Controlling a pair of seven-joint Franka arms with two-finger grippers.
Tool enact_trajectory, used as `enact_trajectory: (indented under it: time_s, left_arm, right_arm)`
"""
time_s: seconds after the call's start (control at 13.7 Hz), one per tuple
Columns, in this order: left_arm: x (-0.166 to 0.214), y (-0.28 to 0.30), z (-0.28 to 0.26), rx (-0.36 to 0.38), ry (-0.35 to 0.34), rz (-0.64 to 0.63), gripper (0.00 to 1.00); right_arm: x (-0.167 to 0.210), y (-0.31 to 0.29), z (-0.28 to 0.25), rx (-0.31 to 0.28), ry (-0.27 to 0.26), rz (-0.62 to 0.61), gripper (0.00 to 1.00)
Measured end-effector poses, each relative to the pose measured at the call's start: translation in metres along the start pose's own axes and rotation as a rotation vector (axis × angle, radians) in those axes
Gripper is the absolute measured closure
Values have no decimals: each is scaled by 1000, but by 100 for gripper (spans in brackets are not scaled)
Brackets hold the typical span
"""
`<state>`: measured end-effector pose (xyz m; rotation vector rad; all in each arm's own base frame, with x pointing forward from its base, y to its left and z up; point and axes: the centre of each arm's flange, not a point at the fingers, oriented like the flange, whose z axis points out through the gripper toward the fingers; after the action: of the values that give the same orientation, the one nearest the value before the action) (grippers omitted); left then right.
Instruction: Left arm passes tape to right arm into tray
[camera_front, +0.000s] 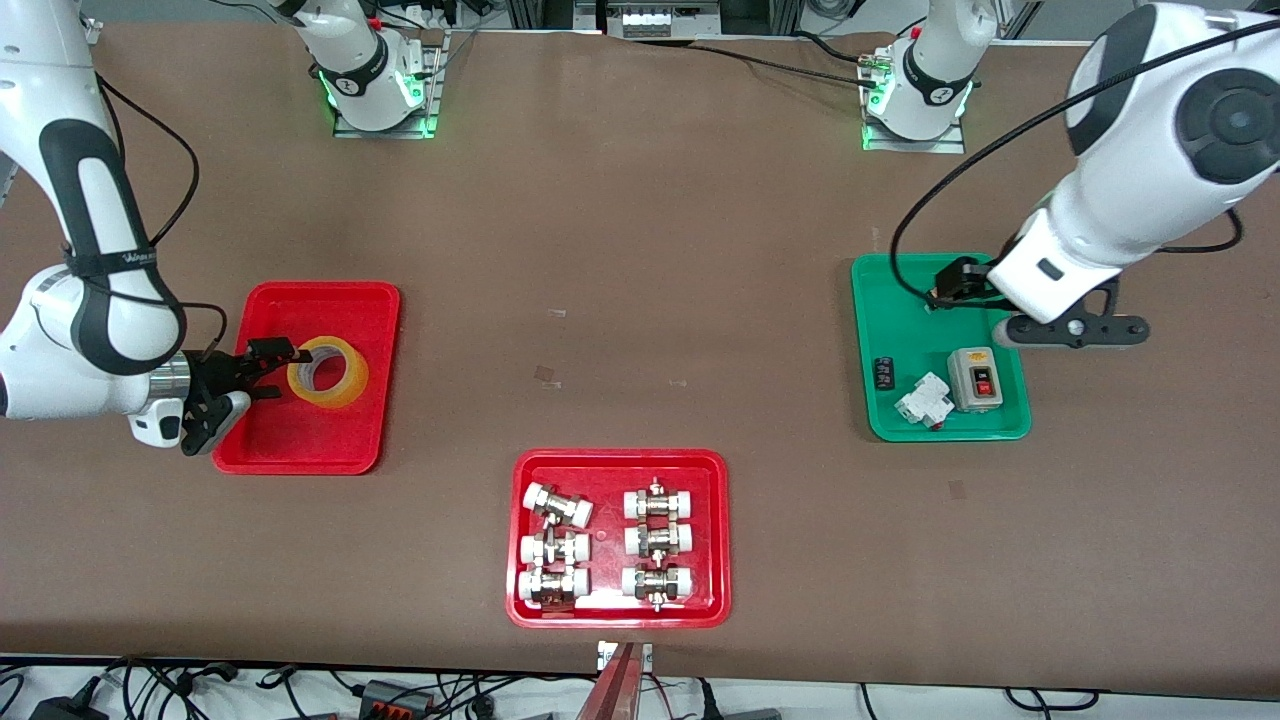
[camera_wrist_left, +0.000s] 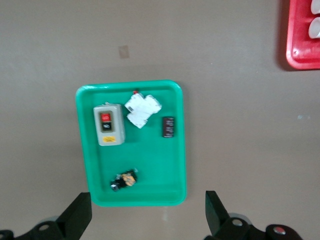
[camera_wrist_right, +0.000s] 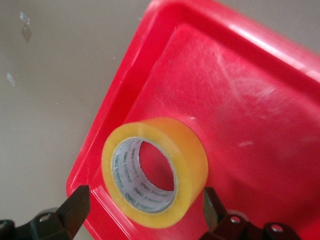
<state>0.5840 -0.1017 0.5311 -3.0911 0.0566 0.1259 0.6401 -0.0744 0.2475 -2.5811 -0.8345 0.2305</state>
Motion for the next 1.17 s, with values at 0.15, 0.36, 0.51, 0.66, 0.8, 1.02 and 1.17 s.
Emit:
enact_trajectory:
  time_s: [0.15,0.36,0.51,0.66,0.8,1.02,1.17]
  left_arm:
    - [5,-38,-5,-5,23,16,0]
    - [1,-64,-20,-5,47,-7,0]
    - [-15,-66,-36,-4,28,-8,0]
    - [-21,-75,-43,-5,29,-24,0]
    - [-22,-74,-44,-7,21,-23,0]
    - [-28,-52,-47,-5,-2,14,0]
    - [-32,-51,-49,-4,-19,15,0]
  right_arm:
    - [10,-25,-30,-109,-43,33,0]
    - [18,-83,-79,-231,-40,173,0]
    - [16,-130,-113,-270,-16,283,0]
    - [7,-171,-145,-311,19,373,0]
    - [-9,-207,-179,-335,45,416,0]
    - [-35,-259,-219,-378,73,470,0]
    - [-41,-290,-231,-415,71,482,0]
